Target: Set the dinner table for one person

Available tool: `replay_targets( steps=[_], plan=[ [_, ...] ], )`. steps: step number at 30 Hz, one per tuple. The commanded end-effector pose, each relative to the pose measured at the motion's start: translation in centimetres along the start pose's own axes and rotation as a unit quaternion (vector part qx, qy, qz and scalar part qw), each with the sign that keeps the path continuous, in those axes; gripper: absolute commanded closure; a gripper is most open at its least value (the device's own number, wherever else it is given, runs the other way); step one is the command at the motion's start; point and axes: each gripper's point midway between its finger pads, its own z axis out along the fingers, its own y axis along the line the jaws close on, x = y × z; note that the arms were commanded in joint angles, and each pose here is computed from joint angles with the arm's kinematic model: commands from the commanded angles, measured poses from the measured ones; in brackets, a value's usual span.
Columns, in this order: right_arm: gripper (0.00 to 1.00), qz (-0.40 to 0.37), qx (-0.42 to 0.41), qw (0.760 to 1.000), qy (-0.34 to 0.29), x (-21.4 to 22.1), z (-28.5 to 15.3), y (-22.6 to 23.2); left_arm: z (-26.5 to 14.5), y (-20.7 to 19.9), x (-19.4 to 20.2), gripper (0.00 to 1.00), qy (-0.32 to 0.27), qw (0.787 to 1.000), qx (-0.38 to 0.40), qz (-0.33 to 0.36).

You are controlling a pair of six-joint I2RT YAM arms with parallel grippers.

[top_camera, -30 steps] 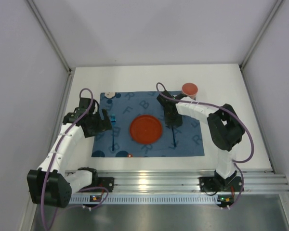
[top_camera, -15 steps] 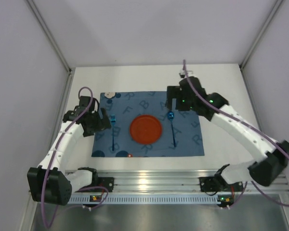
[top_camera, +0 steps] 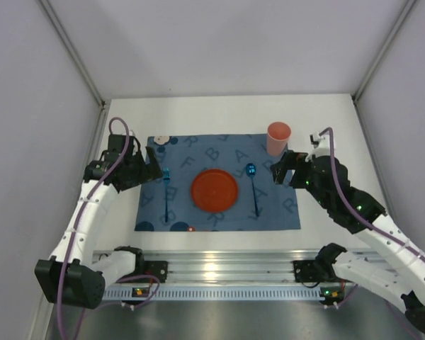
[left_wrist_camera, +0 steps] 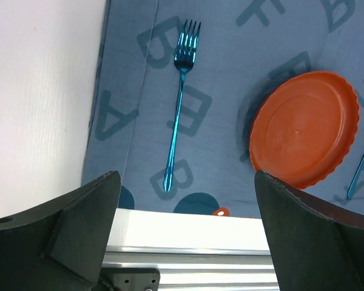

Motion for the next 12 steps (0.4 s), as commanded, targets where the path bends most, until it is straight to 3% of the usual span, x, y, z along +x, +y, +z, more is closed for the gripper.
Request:
replay_targets(
  steps=[1,5,12],
  plan=[
    [0.0,0.019,-0.012,0.999,-0.031,-2.2,-0.8,0.7,-1.1,-0.3,-2.5,0.03,-0.047,0.999,-0.003,0.012],
    [0.0,0.009,-0.013,1.0,-0.027,-2.7,-1.0,0.9,-1.1,-1.1,-3.7,0.02,-0.067,0.998,0.012,0.014],
    [0.0,-0.003,-0.011,1.0,-0.021,-4.0,-1.5,1.4,-1.7,-1.8,-8.1,0.02,-0.153,0.988,0.014,0.011]
  ],
)
